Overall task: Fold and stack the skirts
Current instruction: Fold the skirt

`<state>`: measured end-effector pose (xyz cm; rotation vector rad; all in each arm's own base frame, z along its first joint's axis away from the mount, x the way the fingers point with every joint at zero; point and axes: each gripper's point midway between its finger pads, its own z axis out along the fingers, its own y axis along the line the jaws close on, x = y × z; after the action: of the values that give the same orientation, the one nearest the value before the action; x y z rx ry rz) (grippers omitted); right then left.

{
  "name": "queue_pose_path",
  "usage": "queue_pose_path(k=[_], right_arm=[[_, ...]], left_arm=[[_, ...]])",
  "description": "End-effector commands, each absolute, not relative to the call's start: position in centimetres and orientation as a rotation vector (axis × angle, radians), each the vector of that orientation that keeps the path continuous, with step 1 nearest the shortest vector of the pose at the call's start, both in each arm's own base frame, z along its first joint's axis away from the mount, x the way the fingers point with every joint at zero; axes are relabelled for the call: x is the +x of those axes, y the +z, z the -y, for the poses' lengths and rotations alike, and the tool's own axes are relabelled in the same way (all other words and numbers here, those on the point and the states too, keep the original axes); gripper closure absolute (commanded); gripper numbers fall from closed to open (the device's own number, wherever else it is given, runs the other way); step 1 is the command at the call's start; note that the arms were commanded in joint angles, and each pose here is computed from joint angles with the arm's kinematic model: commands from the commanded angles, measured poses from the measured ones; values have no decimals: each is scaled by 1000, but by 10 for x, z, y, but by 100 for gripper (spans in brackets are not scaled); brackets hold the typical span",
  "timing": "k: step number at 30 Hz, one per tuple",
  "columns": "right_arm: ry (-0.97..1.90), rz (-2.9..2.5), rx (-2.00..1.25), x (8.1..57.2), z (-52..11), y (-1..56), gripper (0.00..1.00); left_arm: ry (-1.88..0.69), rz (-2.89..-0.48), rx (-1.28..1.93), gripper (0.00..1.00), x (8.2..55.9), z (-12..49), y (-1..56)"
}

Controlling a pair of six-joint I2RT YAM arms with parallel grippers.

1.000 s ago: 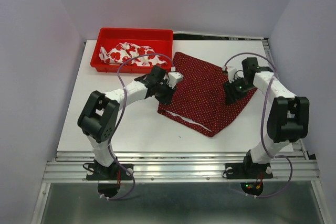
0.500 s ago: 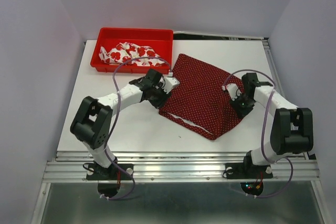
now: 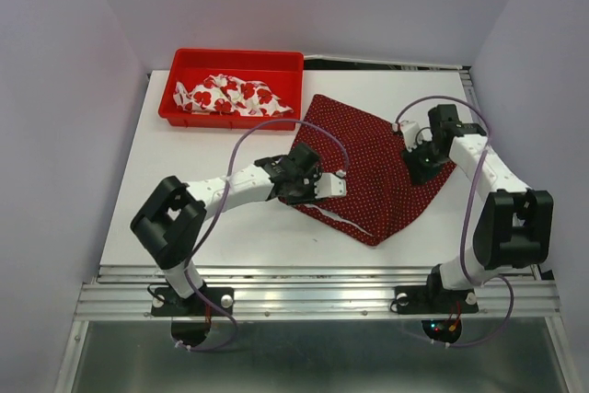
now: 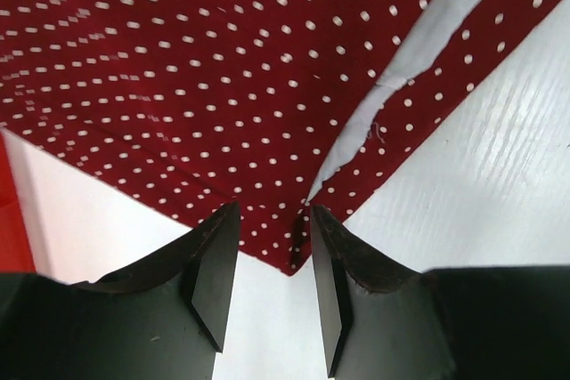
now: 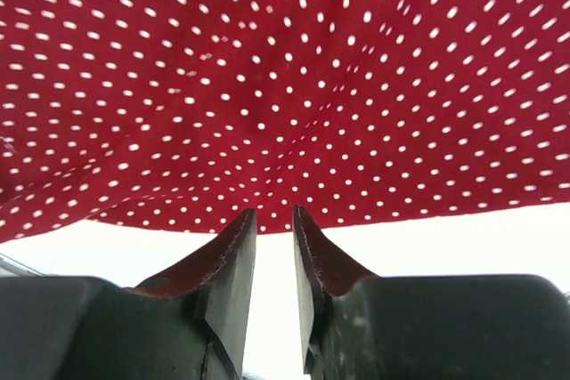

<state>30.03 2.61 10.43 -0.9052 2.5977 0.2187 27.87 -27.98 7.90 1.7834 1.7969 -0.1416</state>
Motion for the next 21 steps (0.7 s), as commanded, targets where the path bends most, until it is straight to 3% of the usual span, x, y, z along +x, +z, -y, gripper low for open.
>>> queue_pose_path(k=[1,10,21], right_arm=[[163,-2724,-864,287,-13,72,71],[113,-2810,-846,280,-3,34,72],[99,-2840,-832,283,0,24,72]], left_arm=[[10,-1755,1904,52,285,268,69],[232,-1774,1915,53,307,252,48],[153,-1757,1981,53,291,251,46]])
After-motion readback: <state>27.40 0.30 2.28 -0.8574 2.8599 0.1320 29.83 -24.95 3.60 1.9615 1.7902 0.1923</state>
